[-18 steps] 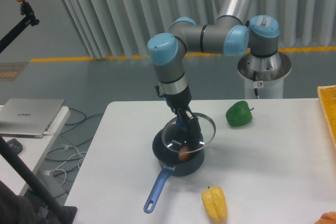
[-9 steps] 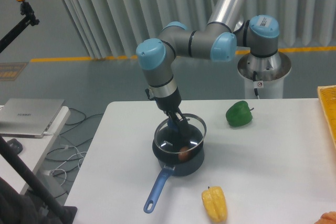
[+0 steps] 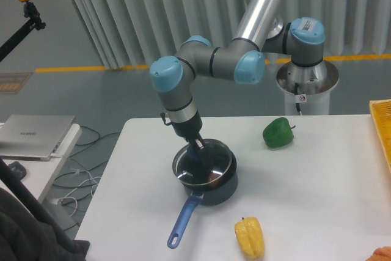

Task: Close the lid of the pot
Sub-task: 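Lower the glass lid onto the saucepan rim, then adjust the lid on the saucepan rim while holding the knob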

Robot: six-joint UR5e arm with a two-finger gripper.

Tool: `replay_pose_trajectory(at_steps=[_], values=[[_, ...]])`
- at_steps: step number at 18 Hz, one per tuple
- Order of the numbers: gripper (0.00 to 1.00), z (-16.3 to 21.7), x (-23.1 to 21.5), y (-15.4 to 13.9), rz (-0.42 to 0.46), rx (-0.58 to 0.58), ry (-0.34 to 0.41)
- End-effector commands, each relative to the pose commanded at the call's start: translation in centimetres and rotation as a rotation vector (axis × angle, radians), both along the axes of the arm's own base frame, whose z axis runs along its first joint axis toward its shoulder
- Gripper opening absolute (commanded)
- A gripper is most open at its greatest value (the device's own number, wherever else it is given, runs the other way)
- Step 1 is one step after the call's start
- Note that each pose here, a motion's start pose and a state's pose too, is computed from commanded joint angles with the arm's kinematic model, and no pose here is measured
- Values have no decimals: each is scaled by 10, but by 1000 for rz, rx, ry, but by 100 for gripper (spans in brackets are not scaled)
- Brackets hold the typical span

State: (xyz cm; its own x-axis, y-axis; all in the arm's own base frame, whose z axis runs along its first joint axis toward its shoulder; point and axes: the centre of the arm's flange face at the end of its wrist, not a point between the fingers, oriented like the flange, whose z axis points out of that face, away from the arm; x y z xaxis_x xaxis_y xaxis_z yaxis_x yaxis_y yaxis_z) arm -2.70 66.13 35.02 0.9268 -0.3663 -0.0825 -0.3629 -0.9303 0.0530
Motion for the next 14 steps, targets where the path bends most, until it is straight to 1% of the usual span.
replay_pose_trajectory(at_steps=[8, 14], values=[[37, 4, 1, -3, 0, 3, 2], [37, -1, 1, -7, -2, -9, -1]])
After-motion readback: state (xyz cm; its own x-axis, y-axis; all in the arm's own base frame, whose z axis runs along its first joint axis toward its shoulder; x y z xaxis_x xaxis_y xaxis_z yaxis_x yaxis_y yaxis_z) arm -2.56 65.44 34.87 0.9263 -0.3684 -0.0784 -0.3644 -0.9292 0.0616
